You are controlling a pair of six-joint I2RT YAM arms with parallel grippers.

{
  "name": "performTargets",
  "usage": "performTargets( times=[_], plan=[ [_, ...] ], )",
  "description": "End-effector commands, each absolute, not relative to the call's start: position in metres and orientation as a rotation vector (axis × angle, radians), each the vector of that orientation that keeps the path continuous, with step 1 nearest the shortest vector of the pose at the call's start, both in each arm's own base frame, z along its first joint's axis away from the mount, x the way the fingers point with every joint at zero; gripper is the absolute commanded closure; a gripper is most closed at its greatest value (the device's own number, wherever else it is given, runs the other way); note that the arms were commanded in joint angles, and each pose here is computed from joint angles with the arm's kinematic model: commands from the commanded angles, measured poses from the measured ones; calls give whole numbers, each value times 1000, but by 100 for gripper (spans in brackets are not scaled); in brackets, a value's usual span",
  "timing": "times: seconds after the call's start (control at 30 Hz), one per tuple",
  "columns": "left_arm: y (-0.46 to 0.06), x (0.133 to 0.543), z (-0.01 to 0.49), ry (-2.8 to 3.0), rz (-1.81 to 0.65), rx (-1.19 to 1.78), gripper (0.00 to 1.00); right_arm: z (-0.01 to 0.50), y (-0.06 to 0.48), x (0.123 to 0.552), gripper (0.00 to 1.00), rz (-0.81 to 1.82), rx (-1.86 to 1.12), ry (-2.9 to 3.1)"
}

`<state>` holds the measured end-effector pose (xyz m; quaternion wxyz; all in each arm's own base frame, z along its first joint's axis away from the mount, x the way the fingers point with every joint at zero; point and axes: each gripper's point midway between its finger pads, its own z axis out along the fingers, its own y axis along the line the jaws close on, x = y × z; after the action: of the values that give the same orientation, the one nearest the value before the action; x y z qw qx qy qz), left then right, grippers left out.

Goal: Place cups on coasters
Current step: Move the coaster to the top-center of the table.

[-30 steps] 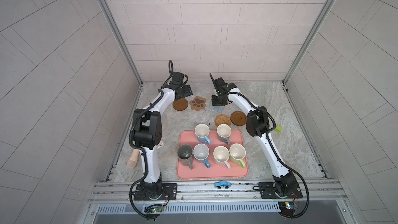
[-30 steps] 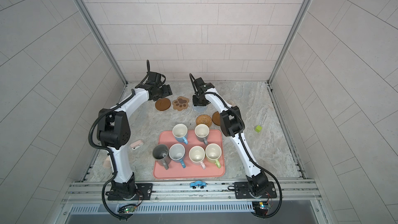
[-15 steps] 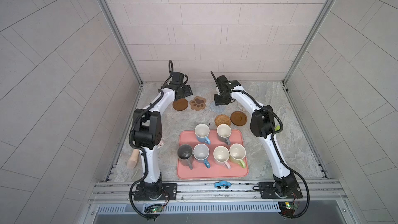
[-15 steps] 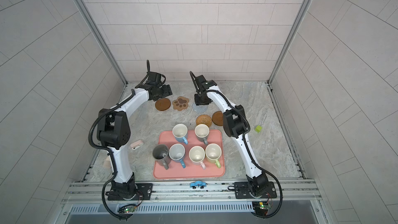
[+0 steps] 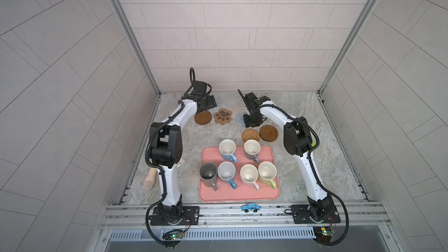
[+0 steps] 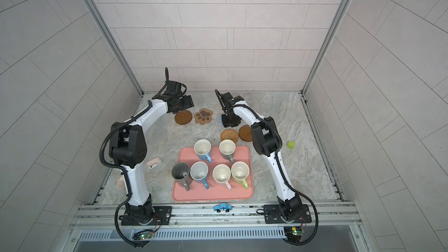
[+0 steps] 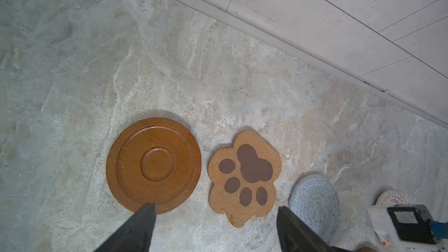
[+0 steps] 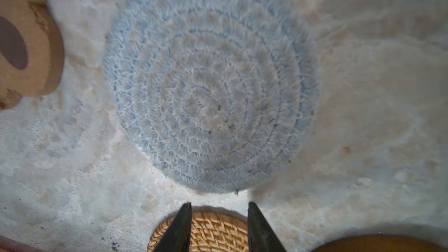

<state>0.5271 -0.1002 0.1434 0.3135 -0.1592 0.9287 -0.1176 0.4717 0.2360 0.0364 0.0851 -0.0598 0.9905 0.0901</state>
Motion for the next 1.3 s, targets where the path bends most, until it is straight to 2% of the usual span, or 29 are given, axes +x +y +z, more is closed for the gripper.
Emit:
performTargets(
  times=[0.0,0.73,1.0,1.27],
  plan=[
    [-96,523,163,2409,-313,-440,14,49,242,475,59,284,-175,2918],
    [-94,523,165,2404,-309,-441,14,50,257,489,59,320,-179,2901],
    [-95,523,163,2409,-311,-440,14,67,244,482,59,244,-195,2887],
    [-95,523,164,2408,-311,-438,14,56,235,478,59,181,-151,2920]
  ],
)
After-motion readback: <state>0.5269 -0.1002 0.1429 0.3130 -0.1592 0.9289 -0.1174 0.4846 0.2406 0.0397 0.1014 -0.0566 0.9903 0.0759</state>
